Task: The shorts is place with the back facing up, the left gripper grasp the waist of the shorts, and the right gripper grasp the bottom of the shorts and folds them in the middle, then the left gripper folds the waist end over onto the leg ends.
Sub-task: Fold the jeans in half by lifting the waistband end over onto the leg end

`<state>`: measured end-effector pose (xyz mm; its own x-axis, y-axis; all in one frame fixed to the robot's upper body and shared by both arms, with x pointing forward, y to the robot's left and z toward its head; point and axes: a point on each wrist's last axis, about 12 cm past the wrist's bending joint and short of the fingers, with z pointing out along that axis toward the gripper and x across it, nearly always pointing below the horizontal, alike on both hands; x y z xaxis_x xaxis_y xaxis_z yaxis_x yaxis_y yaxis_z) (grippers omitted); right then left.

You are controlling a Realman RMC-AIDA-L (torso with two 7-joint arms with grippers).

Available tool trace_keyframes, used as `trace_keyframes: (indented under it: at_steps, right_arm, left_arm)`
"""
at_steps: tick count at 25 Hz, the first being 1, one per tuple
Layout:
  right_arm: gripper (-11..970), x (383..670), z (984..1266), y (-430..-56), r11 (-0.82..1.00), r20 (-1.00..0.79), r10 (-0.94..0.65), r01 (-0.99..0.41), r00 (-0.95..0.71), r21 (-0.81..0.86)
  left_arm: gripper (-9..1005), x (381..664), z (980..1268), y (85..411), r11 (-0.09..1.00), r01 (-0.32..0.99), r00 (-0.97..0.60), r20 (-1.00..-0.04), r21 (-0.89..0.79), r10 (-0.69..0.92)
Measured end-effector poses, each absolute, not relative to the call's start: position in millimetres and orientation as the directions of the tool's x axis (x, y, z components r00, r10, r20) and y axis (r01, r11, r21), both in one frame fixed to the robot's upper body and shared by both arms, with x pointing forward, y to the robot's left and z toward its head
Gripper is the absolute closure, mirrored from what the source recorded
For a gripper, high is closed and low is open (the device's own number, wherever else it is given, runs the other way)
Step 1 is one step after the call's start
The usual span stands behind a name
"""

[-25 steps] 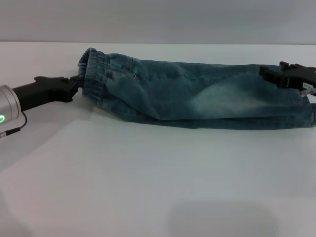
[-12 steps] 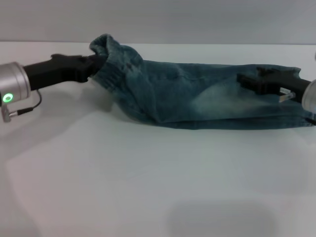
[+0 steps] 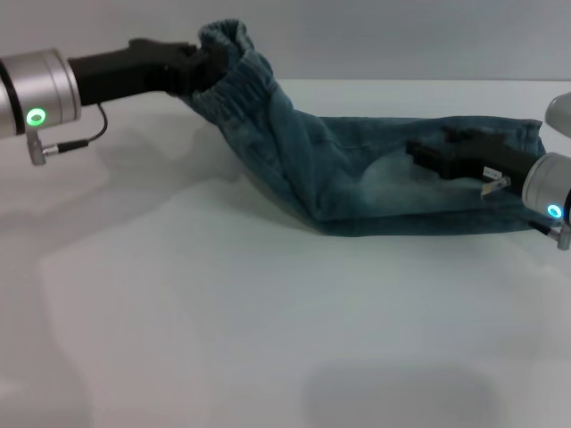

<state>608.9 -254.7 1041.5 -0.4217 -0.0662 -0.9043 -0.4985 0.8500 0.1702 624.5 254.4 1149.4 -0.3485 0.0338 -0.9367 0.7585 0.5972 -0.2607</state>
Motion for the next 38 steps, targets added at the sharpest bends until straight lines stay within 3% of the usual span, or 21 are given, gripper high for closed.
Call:
trace_keyframes:
  at_steps: [22, 32, 38]
  right_arm:
    - [329, 614, 1045, -200, 0.761, -0.903, -0.107, -0.619, -0.416, 0.196]
    - [329, 607, 1058, -138, 0.599, -0.899, -0.105, -0.749, -0.425, 0.284]
    - [329, 609, 1066, -125, 0.555, -0.905, -0.123, -0.784, -0.407, 0.277]
  left_arm:
    - [968, 644, 1218, 216, 0.457, 0.859, -0.252, -0.968, -0.231, -0.014]
    - [971, 646, 1221, 210, 0.449, 0.866, -0.243, -0.970, -0.220, -0.007]
    - [973, 645, 1218, 211, 0.452, 0.862, -0.252, -0.968, -0.228, -0.008]
